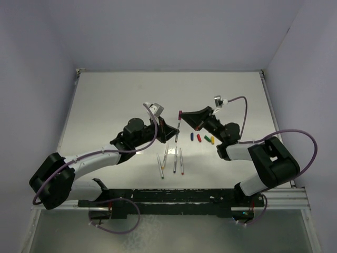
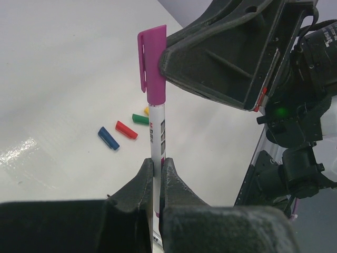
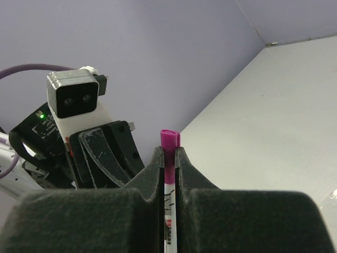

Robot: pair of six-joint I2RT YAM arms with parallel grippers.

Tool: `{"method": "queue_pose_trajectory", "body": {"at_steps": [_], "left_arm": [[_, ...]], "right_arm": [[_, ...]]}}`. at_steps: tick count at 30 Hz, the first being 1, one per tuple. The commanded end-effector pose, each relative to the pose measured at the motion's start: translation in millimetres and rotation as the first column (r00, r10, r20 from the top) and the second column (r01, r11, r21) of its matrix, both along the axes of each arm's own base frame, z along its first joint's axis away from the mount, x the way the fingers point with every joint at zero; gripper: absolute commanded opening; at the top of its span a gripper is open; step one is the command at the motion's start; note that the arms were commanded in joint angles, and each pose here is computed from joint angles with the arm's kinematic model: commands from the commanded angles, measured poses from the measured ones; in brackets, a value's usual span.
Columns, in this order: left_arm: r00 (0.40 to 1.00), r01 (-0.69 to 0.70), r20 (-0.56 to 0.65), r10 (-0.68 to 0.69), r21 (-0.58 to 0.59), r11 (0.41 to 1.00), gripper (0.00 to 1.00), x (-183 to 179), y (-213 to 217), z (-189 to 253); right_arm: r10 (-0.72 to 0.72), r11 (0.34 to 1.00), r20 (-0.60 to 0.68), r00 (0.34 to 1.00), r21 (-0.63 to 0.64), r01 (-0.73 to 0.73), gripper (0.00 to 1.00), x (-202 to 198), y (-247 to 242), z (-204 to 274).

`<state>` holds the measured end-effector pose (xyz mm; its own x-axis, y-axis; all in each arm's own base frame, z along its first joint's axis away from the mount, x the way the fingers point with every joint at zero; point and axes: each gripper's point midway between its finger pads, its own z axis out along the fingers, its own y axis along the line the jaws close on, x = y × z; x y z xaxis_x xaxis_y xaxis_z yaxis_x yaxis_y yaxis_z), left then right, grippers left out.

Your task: Insert the pens into the pen caps

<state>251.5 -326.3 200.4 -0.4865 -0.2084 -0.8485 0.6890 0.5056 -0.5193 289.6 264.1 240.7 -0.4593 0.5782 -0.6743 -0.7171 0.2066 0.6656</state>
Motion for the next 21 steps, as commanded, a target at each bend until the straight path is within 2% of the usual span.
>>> {"method": "queue_pose_trajectory", "body": {"at_steps": [1,6,11,17,21], "left_arm": [[0.949,-0.136,0.253,0.188,-0.209,0.969,0.00,39.8,13.6,112.8],[0.923,-0.180,0.294,0.247,-0.237,0.955,0.00,47.3,22.5,132.0],[0.929,-0.169,0.292,0.227,-0.209,0.963,0.00,45.7,20.6,130.3],[0.886,-0.301,0.319,0.335,-0.153,0.941,0.00,54.1,46.3,131.3],[0.877,-0.329,0.324,0.354,-0.131,0.935,0.00,55.1,52.9,128.8]], "right_arm": [[0.154,0.981,-0.079,0.985,-0.109,-0.162,0.00,-26.5,22.4,-37.0],[0.128,0.977,-0.110,0.986,-0.158,-0.144,0.00,-23.3,23.9,-52.8],[0.106,0.976,-0.098,0.989,-0.180,-0.123,0.00,-15.1,25.8,-54.2],[0.037,0.946,-0.059,0.998,-0.320,-0.055,0.00,-0.8,34.7,-60.5],[0.023,0.943,-0.030,0.999,-0.332,-0.032,0.00,1.2,35.5,-52.8]]}}
